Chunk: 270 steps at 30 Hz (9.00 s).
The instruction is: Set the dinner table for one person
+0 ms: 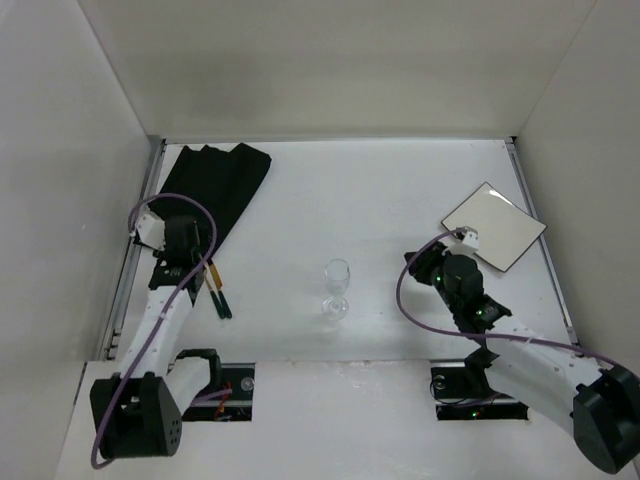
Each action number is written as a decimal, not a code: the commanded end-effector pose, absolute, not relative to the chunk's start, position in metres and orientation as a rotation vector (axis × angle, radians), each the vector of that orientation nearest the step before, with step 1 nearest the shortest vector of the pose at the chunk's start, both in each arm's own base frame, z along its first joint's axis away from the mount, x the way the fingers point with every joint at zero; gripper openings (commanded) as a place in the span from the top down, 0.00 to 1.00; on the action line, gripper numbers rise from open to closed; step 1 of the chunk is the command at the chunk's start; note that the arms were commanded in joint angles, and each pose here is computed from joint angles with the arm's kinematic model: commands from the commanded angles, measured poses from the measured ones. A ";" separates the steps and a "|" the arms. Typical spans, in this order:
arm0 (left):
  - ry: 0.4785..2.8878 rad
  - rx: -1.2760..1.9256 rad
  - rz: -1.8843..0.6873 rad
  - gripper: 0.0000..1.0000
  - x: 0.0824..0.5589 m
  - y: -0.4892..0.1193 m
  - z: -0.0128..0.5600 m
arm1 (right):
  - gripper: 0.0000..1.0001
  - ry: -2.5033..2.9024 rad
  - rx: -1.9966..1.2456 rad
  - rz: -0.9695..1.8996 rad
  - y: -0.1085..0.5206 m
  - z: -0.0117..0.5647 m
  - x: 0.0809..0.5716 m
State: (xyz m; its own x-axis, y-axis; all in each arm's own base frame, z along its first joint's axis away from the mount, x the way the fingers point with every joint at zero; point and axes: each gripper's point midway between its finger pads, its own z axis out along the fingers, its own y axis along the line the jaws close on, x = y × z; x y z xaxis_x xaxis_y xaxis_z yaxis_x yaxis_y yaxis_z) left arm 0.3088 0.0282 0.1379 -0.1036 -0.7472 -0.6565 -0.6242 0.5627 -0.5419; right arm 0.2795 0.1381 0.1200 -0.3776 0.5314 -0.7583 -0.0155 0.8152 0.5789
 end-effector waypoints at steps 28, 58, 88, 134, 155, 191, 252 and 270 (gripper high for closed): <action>1.791 -1.273 -0.006 0.50 0.419 0.129 0.084 | 0.29 1.780 0.318 0.736 0.161 0.160 0.280; 1.863 -0.532 -0.834 0.92 0.509 -0.209 0.201 | 0.29 1.754 0.366 0.706 0.150 0.160 0.283; 1.799 -0.874 -0.740 0.40 0.368 -0.086 0.137 | 0.19 2.008 0.749 0.867 0.195 0.080 0.469; 2.055 -1.073 -0.328 0.88 0.463 -0.051 0.032 | 0.94 1.886 1.001 0.819 0.164 0.046 0.369; 1.861 -1.041 -0.405 0.70 0.435 -0.029 0.108 | 0.35 1.864 0.922 0.845 0.165 0.070 0.363; 1.743 -0.350 -0.834 0.47 0.243 -0.142 0.164 | 0.28 1.499 1.393 0.186 -0.117 0.096 0.249; 1.720 -0.380 -0.832 0.46 0.244 -0.132 0.155 | 1.00 1.066 1.127 0.536 -0.105 0.212 0.315; 1.714 -0.382 -0.832 0.46 0.244 -0.131 0.155 | 1.00 0.918 0.945 0.837 -0.056 0.323 0.314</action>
State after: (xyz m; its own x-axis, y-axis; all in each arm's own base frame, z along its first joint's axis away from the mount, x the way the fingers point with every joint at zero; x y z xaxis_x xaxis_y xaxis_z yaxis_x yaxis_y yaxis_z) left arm 0.2420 -0.1317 0.1471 -0.3420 -0.6285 -0.6986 0.1343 0.7031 -0.6983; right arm 0.3049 -0.0833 0.1717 0.3159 0.8698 -0.3790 0.2857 0.2937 0.9122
